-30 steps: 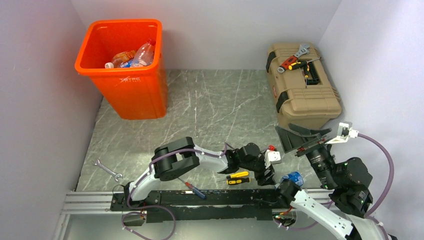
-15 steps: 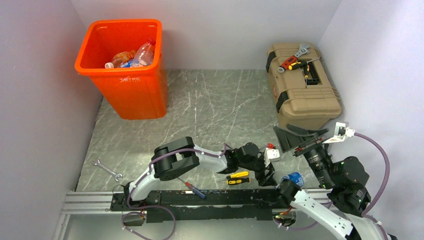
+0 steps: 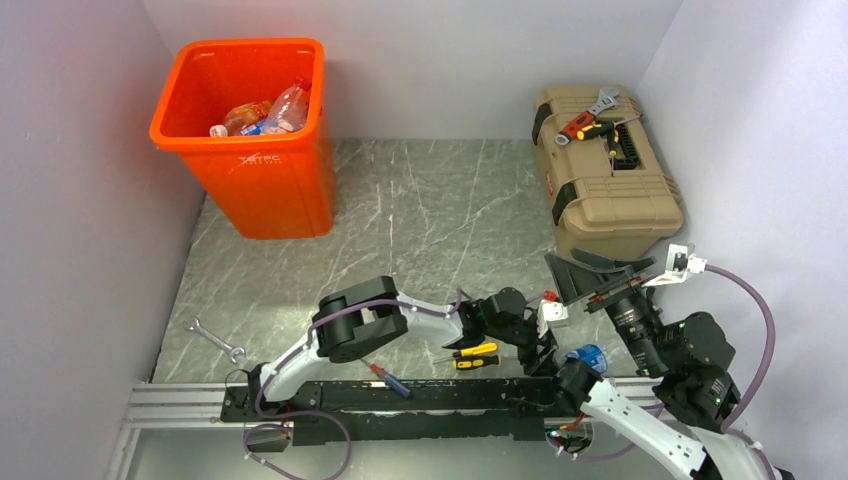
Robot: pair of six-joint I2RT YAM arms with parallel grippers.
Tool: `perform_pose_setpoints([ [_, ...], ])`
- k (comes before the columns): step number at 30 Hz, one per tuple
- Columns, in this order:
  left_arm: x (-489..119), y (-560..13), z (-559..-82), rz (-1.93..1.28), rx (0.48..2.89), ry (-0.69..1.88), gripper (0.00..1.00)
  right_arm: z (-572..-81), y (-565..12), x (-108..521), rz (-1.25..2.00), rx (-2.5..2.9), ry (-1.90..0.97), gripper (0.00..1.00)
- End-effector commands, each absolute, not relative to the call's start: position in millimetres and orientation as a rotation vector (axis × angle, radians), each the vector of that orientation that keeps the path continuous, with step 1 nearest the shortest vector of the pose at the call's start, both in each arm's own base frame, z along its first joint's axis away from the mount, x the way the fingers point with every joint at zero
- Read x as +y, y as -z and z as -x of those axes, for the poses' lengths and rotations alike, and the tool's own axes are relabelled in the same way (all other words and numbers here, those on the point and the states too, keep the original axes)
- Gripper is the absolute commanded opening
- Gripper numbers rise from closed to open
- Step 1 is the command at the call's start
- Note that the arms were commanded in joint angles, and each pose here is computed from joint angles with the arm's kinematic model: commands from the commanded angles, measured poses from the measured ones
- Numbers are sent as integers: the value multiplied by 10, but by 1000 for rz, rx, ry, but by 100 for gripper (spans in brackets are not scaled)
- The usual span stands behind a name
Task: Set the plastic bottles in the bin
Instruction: Pick up the plastic bottle from the corner of the board.
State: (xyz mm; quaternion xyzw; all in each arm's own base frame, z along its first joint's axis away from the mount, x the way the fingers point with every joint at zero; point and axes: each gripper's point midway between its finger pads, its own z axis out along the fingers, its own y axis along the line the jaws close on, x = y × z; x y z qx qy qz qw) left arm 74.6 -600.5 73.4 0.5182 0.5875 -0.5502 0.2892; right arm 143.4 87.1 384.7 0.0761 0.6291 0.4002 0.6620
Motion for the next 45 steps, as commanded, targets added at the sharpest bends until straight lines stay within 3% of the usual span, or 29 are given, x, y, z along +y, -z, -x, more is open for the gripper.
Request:
perform_pose_setpoints([
  [1, -6082, -677, -625, -1421, 1562, 1521, 74, -1460, -3865, 864, -182, 1414, -896, 100],
  [8, -6103, -487, -558, -1487, 1587, 1498, 71, -1476, -3845, 849, -186, 1421, -878, 100],
  [17, -6049, -391, -546, -1504, 1600, 1471, 55, -1499, -3828, 842, -188, 1424, -861, 100],
  [26, -6061, -506, -567, -1475, 1559, 1476, 26, -1497, -3829, 844, -192, 1424, -866, 100],
  [30, -6060, -532, -571, -1469, 1552, 1476, 18, -1497, -3815, 840, -196, 1426, -867, 100],
  [34, -6049, -551, -588, -1454, 1553, 1468, 0, -1494, -3821, 837, -195, 1425, -867, 100],
  [45, -5698, -1225, -1228, -1258, 1509, 1251, 0, -1502, -3873, 854, -186, 1416, -867, 100],
])
